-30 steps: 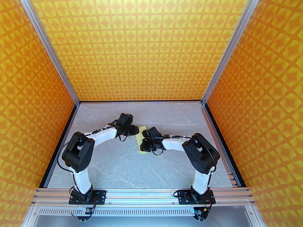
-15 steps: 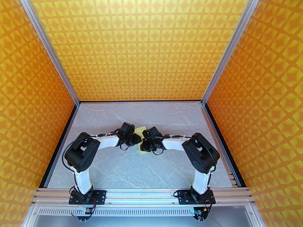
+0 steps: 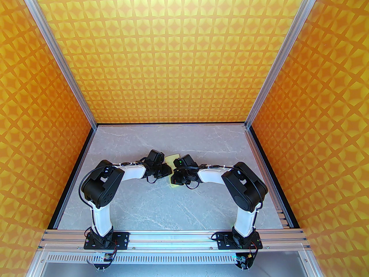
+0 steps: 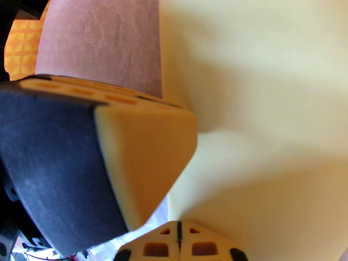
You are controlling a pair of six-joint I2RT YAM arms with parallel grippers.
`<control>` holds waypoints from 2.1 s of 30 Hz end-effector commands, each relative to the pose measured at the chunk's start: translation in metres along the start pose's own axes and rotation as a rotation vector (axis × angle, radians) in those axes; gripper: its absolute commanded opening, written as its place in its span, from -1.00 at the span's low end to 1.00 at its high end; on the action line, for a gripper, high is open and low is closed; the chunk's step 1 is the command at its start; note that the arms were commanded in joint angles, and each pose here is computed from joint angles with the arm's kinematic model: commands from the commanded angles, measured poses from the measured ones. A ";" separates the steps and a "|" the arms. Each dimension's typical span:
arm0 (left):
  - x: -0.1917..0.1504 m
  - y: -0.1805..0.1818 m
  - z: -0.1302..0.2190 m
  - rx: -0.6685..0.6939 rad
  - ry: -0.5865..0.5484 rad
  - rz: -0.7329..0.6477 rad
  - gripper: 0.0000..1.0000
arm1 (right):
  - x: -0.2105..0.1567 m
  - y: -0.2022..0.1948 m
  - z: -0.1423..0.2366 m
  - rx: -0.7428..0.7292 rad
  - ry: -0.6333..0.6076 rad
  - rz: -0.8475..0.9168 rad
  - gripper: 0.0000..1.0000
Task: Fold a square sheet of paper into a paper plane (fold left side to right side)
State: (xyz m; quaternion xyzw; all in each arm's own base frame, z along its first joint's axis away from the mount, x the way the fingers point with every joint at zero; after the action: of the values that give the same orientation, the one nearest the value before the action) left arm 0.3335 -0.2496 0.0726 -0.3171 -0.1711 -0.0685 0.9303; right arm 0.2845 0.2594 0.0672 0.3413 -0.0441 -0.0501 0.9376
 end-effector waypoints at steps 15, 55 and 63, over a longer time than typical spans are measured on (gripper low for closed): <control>0.034 0.047 -0.007 0.148 -0.012 0.013 -0.62 | -0.040 -0.067 -0.021 -0.255 0.184 -0.126 -1.00; 0.140 0.104 -0.023 0.202 -0.099 -0.003 -0.58 | -0.050 -0.073 -0.016 -0.257 0.205 -0.146 -1.00; 0.159 0.093 0.006 0.187 -0.149 -0.005 -0.58 | -0.047 -0.070 -0.015 -0.259 0.199 -0.136 -1.00</control>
State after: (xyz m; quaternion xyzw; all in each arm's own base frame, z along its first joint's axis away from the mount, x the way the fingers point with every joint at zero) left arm 0.4838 -0.2149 0.0778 -0.3049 -0.1995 -0.0604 0.9293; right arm 0.2874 0.2590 0.0636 0.3592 -0.0453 -0.0425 0.9312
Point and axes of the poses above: each hand's point on the last joint's axis, 136 mm out from that joint toward the fingers, its own z axis back along the fingers, its own y axis along the line the jaws close on, x = y × z, the point moved 7 cm from there along z, back along the fingers, and after that the axes turned 15 degrees about -z, right-handed, at the moved point
